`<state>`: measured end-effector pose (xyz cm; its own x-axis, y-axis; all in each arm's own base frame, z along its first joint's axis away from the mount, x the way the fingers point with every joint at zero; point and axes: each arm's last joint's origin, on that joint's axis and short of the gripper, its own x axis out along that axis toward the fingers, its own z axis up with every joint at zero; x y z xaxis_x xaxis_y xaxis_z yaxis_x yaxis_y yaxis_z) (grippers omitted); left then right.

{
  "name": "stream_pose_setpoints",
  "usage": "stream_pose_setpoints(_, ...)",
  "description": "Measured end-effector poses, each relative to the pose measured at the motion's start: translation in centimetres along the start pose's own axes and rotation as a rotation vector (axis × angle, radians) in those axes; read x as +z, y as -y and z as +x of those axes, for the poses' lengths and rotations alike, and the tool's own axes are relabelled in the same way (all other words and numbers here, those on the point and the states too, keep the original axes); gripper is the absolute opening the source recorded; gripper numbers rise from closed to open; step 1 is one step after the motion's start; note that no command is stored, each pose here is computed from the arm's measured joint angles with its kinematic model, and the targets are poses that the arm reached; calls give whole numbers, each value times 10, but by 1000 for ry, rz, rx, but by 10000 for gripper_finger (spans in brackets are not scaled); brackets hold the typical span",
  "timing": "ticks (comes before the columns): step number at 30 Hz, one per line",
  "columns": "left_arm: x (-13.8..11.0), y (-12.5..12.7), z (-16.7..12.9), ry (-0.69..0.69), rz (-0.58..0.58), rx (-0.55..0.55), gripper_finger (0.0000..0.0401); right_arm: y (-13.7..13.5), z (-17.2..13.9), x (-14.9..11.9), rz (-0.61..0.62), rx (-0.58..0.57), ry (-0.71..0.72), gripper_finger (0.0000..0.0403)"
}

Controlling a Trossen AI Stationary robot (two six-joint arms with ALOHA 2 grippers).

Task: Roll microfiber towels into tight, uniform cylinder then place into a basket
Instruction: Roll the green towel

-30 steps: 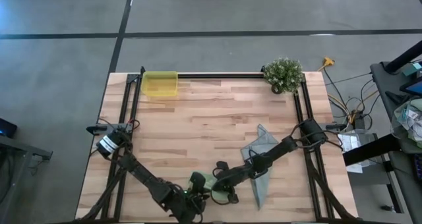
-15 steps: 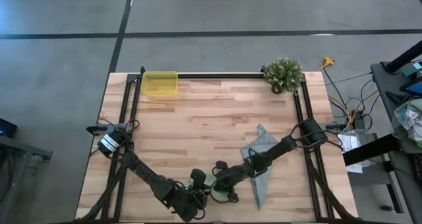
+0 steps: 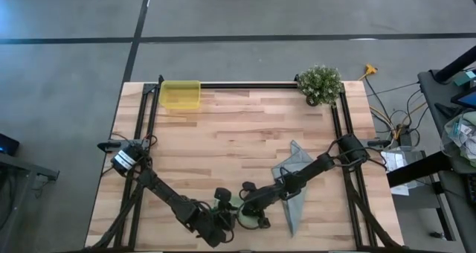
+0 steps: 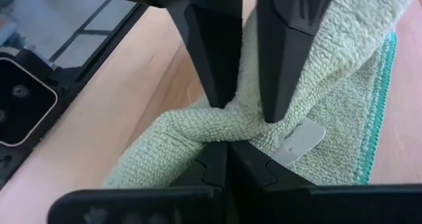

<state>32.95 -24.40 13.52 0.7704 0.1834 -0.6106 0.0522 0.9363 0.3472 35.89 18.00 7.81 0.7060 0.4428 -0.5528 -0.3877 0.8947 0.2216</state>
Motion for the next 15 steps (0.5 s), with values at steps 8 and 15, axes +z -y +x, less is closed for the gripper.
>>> stream_pose_setpoints(8,-10,-7,6,-28,-135,8,100,-6,0,-1,-58,24,-4,9)
stream_pose_setpoints(15,-19,-18,16,-69,-259,2,100,-11,1,-2,-122,53,4,9)
